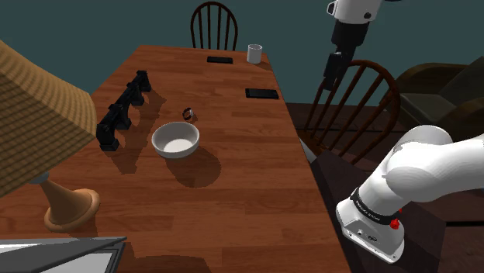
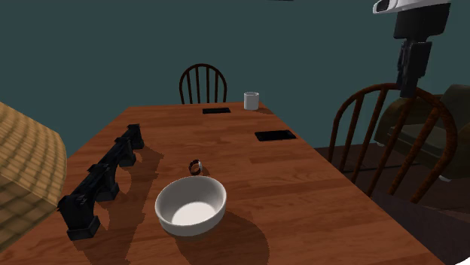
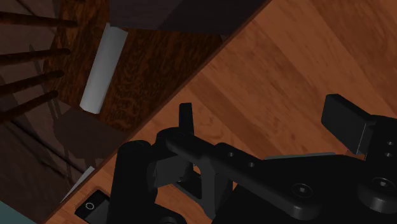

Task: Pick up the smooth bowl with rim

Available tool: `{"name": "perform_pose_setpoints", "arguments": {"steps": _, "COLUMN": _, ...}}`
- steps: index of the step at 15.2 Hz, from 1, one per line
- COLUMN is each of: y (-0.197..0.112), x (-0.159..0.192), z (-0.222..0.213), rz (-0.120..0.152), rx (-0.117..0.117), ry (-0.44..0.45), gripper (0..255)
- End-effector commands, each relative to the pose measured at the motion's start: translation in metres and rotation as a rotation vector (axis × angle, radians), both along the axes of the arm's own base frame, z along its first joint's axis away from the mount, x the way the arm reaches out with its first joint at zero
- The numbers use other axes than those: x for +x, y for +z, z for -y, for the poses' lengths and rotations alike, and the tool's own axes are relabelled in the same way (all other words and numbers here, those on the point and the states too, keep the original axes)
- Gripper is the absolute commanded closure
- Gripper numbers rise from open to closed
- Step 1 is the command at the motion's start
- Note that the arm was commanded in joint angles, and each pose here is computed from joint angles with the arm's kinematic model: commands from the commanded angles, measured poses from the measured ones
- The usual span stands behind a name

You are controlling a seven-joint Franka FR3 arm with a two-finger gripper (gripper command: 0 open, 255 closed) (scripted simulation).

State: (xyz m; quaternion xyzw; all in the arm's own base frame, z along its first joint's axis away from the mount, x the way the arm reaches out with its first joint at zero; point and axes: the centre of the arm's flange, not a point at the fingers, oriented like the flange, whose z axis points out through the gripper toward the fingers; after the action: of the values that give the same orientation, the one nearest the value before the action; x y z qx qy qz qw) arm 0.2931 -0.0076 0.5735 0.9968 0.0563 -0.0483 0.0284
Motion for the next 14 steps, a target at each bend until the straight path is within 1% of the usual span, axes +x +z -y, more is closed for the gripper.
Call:
{"name": "perform_pose_setpoints", "arguments": {"steps": 1, "y": 0.000, "x": 0.000, "z": 0.000, "rz": 0.000, "rx": 0.000, "ry": 0.000, "gripper": 0}}
{"name": "perform_pose_setpoints", "arguments": {"steps": 14, "y": -0.078, "x": 0.120, "z": -0.090, "rz": -0.034, "rx": 0.071, "ry": -0.001, "gripper": 0}}
